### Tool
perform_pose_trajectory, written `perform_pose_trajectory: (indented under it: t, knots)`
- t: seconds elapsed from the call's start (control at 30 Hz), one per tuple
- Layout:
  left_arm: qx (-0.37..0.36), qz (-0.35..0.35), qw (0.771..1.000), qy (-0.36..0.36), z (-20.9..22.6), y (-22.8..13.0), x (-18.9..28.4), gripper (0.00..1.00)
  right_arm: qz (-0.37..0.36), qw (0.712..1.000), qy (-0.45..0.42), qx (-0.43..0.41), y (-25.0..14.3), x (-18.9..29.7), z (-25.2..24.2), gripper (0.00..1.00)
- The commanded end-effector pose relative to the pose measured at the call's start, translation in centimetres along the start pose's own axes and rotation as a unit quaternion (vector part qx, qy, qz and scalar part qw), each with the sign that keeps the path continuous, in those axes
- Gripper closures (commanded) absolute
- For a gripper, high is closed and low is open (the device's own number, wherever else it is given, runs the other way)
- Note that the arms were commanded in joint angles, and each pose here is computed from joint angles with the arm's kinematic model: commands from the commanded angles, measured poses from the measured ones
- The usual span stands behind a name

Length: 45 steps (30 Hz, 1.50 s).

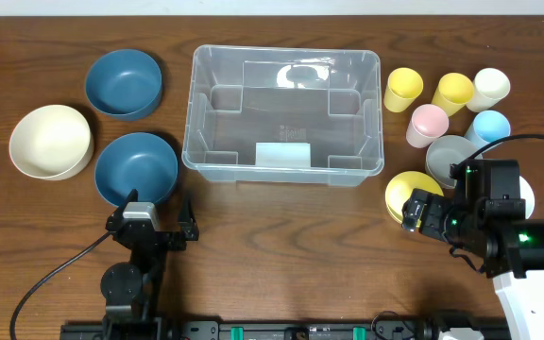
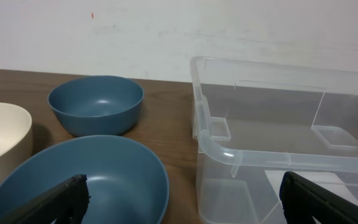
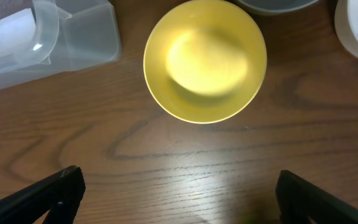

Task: Pack container
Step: 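Move the right gripper to the yellow bowl rim and grasp it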

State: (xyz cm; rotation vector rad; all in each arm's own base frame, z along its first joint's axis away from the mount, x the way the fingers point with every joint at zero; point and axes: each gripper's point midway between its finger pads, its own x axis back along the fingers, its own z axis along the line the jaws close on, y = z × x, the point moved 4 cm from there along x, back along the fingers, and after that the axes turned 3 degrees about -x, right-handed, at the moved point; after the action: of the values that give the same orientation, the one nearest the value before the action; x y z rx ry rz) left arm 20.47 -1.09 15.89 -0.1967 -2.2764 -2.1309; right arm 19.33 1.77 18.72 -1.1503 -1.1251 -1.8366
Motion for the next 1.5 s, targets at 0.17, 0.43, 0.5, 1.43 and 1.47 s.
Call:
perform_pose_trajectory:
  t: [0.17, 0.43, 0.5, 1.43, 1.47]
  knots:
    - [-0.003, 0.024, 1.0, -0.006, -0.1, -1.4, -0.1, 0.02, -0.025, 0.976, -0.107, -0.186, 0.1, -0.7, -3.2, 0.01]
    - [-0.003, 0.024, 1.0, -0.006, -0.1, -1.4, -0.1, 0.02, -0.025, 0.975, -0.11, -0.19, 1.4, -4.5, -3.2, 0.05]
    - [-0.003, 0.024, 1.0, -0.006, -0.1, -1.4, -0.1, 0.02, -0.023, 0.974, -0.118, -0.19, 1.8, -5.5, -3.3, 0.06]
    - [-0.003, 0.024, 1.0, -0.006, -0.1, -1.4, -0.1, 0.02, 0.067, 0.951, -0.215, -0.212, 1.5, -14.8, -5.1, 0.86]
    - [-0.003, 0.024, 1.0, -0.006, -0.1, -1.4, -0.1, 0.02, 0.069, 0.951, -0.216, -0.212, 1.4, -14.8, -5.1, 0.89]
